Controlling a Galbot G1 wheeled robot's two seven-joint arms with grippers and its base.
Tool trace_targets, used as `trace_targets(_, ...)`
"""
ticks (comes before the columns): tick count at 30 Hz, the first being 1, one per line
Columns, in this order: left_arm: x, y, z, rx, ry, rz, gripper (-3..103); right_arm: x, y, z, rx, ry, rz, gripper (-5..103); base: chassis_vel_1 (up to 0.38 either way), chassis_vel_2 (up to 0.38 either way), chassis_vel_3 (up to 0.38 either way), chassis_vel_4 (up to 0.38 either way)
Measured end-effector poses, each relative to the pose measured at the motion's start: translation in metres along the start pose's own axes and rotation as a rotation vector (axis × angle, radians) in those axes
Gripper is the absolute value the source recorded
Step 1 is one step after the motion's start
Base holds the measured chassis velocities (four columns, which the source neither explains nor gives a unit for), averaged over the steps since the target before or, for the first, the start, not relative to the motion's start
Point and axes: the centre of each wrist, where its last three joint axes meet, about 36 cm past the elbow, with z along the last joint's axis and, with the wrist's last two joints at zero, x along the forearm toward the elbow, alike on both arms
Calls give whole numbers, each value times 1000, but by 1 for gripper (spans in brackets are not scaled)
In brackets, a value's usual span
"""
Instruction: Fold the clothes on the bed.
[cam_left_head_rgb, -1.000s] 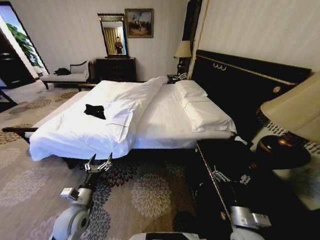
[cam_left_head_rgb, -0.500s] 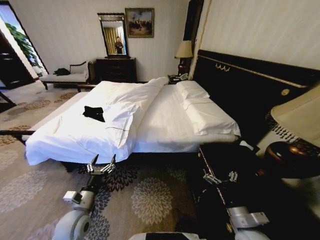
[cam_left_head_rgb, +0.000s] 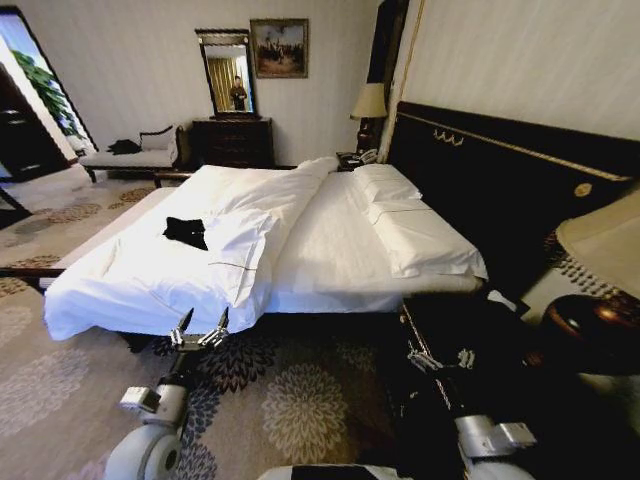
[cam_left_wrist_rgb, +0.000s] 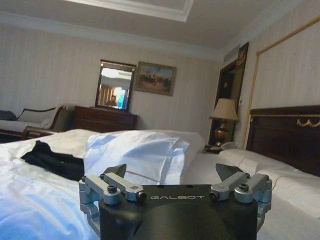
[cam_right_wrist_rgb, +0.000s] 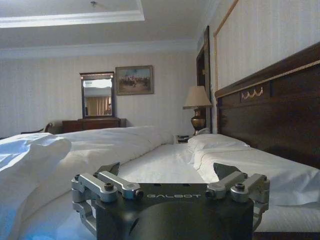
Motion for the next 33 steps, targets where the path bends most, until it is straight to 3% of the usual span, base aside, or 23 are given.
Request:
trace_targets(17, 10, -8, -3, -24, 13, -1, 100, -1, 0, 4, -1, -1, 24, 100, -86, 89, 79, -92)
trace_targets(33, 19, -22, -8, -32, 44, 10, 100, -22, -28, 22, -46, -5, 83, 100, -105, 107, 105, -97)
